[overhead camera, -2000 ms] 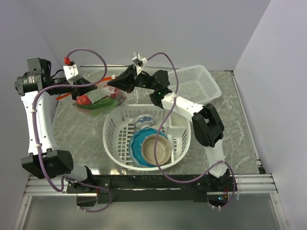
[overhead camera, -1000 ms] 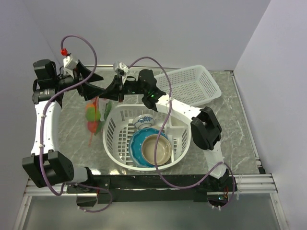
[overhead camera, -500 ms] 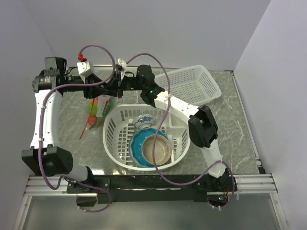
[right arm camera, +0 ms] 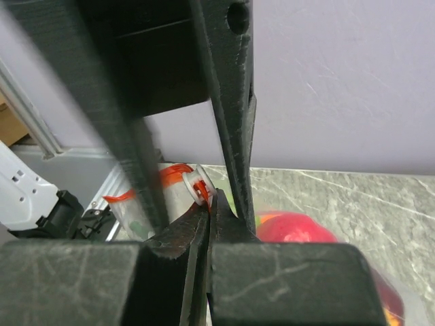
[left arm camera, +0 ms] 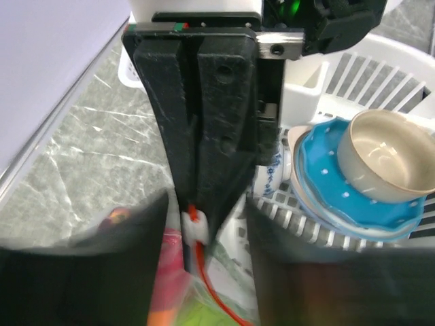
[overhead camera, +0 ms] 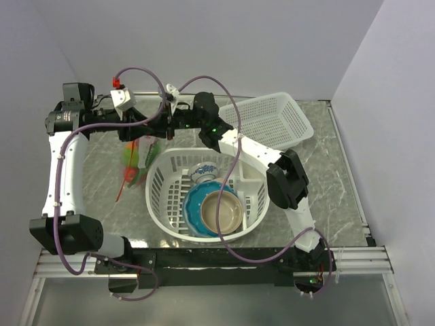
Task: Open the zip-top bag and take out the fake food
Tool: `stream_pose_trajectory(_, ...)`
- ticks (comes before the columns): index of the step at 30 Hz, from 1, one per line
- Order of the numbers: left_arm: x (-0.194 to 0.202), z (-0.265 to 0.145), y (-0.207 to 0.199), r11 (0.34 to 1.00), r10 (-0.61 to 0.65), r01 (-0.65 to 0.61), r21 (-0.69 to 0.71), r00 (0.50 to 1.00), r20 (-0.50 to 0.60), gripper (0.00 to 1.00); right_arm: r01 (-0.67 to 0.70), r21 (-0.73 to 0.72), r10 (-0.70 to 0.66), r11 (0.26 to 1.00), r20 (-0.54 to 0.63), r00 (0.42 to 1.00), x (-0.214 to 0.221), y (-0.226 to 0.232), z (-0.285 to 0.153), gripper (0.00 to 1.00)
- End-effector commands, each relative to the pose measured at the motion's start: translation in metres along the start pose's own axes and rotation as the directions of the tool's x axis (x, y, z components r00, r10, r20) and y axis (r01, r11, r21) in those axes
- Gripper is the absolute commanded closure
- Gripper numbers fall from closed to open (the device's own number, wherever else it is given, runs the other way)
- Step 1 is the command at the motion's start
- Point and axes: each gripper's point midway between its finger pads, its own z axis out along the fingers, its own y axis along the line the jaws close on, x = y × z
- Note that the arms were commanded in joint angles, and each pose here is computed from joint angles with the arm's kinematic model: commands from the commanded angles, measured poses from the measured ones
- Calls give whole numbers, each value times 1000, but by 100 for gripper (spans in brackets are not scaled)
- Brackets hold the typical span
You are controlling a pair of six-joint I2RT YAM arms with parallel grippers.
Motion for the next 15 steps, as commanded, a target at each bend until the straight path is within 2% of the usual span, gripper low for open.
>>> stream_pose_trajectory(1,-33,-10,-7,999,11,-9,-35,999,51,32,46,87,-51,995,54,997,-24,-29,-19,100)
stream_pose_trajectory(2,-35,-11,-5,999,9,-6,-45,998,55,24,45,89,-50,995,57,997,-24,-29,-20,100)
stream_pose_trajectory(5,-35,-11,-4,998,12,-8,-55,998,60,20,37,96,-42,995,58,997,-22,-32,-22,100)
stream_pose_trajectory(15,-40,-4,-1,1000,-14,14,-2,993,118,23,15,73,-21,997,72,997,-22,-29,-23,100)
